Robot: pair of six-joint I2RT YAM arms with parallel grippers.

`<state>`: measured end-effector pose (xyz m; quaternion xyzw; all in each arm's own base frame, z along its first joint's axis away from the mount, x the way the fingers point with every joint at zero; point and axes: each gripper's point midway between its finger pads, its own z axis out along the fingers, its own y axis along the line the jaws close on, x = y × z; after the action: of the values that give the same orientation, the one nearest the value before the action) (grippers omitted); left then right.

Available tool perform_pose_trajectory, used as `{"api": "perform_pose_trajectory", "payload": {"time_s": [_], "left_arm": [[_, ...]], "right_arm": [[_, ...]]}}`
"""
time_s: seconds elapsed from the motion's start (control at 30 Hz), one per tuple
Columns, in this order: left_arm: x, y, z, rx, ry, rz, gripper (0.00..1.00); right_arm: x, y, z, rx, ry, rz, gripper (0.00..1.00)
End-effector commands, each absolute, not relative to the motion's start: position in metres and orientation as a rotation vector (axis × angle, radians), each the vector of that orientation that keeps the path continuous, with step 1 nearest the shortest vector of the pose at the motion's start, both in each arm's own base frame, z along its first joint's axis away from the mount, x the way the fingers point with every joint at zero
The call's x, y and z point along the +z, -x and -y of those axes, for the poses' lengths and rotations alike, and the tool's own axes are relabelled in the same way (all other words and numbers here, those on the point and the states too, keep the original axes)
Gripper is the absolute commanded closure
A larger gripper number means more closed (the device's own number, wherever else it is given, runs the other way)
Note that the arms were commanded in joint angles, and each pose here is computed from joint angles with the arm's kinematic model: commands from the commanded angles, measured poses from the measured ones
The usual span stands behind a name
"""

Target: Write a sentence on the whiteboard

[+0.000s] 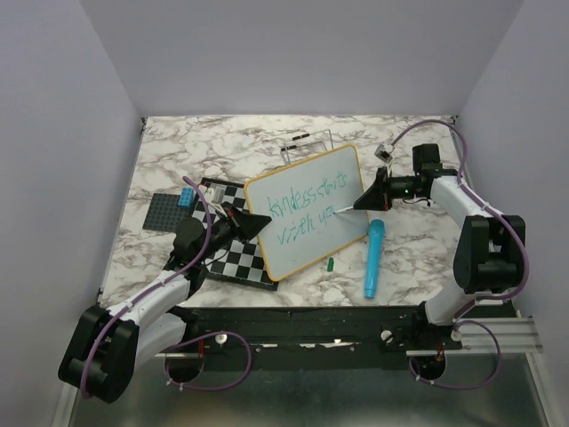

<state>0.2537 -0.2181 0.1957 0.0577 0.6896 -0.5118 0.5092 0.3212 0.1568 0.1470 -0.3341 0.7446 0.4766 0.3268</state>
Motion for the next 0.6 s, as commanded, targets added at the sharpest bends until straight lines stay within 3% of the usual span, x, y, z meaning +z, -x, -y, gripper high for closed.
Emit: {"api": "perform_pose_trajectory", "payload": {"time_s": [0.0,0.57], "left_arm": [[0.224,-0.25,0.223,-1.246,-0.234,-1.549,1.0],[0.223,-0.251,0.223,-1.244,-0.232,-1.553,1.0]], "right_arm": [[0.138,-0.33,-0.145,1.198,0.854,-1.99,0.99],[0.166,-0.363,-0.138,1.16,0.794,-1.947,0.99]]}}
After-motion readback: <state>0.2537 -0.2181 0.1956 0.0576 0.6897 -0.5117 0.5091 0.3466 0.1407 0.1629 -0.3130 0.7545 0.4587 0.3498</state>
